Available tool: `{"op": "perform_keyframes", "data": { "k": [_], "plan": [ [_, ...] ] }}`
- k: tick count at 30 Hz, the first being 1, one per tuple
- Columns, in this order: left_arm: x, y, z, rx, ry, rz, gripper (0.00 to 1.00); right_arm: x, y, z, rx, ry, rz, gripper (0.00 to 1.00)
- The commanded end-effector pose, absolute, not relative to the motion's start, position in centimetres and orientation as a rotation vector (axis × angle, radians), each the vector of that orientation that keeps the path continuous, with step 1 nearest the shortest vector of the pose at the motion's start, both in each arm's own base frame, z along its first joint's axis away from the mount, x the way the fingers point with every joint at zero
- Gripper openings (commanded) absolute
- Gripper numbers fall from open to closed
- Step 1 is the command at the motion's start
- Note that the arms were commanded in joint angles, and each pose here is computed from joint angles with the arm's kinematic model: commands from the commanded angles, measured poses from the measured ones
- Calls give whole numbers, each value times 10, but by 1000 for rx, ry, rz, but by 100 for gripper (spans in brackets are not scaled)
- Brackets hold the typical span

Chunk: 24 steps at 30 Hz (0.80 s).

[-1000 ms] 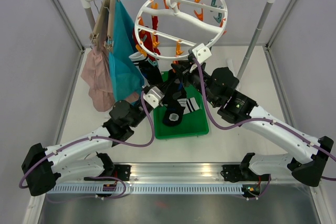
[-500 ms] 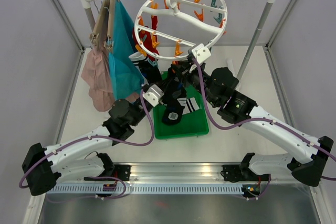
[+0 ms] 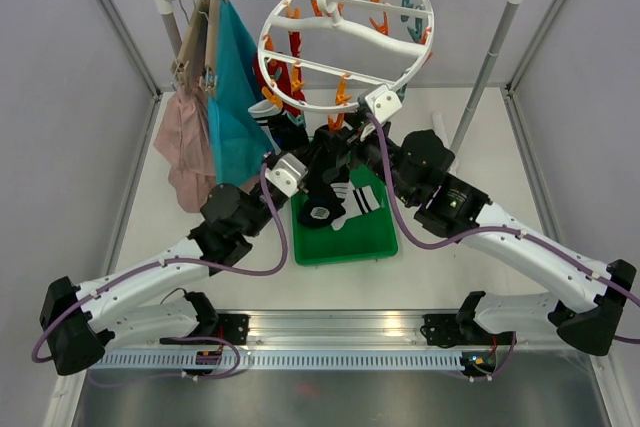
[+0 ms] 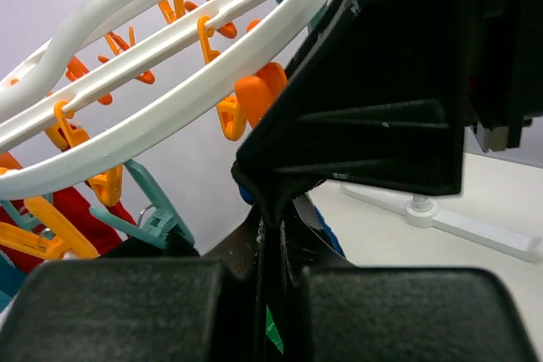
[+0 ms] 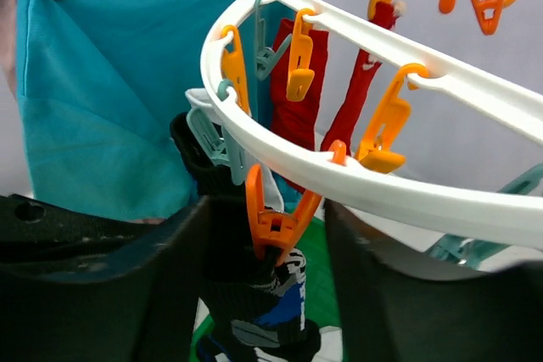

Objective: Clip the socks to the hanger
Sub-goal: Clamp the sock onto the hanger.

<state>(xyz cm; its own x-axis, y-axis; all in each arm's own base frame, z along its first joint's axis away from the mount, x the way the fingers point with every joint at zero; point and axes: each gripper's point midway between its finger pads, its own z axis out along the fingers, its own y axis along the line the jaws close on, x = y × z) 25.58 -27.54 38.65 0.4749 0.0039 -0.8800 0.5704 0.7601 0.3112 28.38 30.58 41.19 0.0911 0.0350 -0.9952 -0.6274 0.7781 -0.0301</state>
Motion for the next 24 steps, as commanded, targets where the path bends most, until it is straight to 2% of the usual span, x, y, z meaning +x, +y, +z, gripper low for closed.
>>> {"op": "perform_keyframes", "data": {
  "k": [1, 3, 6, 15, 24],
  "plan": [
    [251, -268, 423, 563, 994, -408, 2, 275, 296, 441, -465, 1367, 567, 65],
    [255, -263, 424, 538, 1020, -391, 2, 272, 295, 445, -458, 1373, 589, 73],
    [262, -251, 424, 481, 1072, -352, 2, 262, 299, 441, -481, 1418, 651, 75],
    [285, -196, 436, 245, 1226, -154, 2, 252, 266, 407, -388, 1548, 621, 77],
    [299, -141, 459, 78, 1258, 8, 4, 269, 233, 324, -230, 1809, 379, 77]
  ]
}}
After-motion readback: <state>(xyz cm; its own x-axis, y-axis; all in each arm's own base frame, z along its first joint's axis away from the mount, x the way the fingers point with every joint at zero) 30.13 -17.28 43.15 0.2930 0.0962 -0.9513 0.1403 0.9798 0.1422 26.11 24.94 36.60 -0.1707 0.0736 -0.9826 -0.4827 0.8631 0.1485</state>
